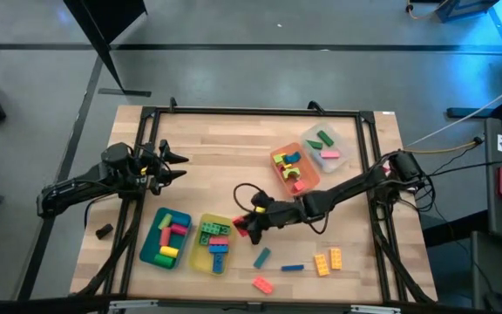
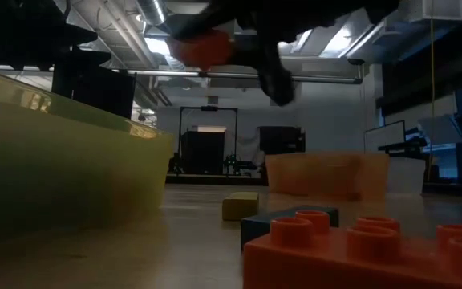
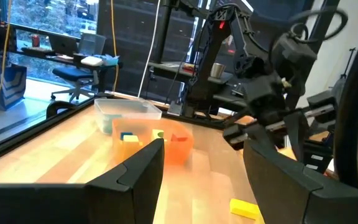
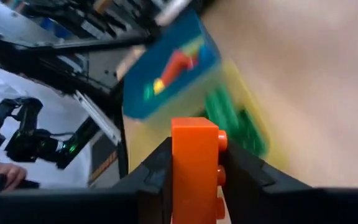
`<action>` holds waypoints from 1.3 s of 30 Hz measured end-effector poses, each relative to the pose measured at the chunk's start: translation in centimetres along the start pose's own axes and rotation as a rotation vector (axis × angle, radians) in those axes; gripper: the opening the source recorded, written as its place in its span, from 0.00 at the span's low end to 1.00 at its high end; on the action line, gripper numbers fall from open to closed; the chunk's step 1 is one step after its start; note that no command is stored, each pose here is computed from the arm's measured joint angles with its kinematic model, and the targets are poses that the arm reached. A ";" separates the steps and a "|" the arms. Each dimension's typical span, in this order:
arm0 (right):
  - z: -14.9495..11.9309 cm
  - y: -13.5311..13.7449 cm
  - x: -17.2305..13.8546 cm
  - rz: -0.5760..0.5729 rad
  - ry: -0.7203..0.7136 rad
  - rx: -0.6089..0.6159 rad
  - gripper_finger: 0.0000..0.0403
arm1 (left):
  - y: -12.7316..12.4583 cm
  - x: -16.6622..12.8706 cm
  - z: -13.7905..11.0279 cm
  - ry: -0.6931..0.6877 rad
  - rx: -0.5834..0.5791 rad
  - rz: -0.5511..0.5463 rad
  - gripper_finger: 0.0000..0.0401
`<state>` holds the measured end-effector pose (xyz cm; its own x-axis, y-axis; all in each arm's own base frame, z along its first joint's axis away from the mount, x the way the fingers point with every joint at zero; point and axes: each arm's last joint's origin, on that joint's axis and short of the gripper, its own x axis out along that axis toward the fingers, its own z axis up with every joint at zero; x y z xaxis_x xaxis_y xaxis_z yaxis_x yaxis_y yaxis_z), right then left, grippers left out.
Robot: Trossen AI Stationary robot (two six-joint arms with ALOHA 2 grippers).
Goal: Sort blocks by size
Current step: Put the orange rectangle game piece into the yellow bin, then put the yellow rectangle block into the transparent bin
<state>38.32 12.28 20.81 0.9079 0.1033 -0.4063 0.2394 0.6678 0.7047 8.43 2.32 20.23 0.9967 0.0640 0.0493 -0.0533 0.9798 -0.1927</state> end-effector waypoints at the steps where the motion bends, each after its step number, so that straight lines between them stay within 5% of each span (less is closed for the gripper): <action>1: 0.2 0.2 0.0 0.012 -0.027 -0.041 0.25 | 0.0 0.0 0.0 0.000 0.000 -0.001 0.51; 12: 1.1 1.5 2.5 0.078 -0.268 -0.373 0.24 | 0.0 0.0 -0.1 0.010 -0.003 0.002 0.51; 25: 0.0 1.5 6.3 0.070 -0.156 -0.474 0.44 | 0.1 0.1 -0.3 0.035 -0.015 0.007 0.51; 32: -0.2 1.3 6.4 0.057 -0.132 -0.490 0.44 | 0.1 0.1 -0.4 0.040 -0.041 0.009 0.51; 39: 0.3 2.0 4.4 0.049 0.021 -0.686 0.44 | 0.2 0.1 -0.6 0.064 -0.097 0.016 0.51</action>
<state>42.93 13.82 20.61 0.9035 0.1548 -0.3996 -0.0799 0.9770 0.1980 8.55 2.36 19.58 0.9978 0.0641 -0.0165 -0.0662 0.9557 -0.2866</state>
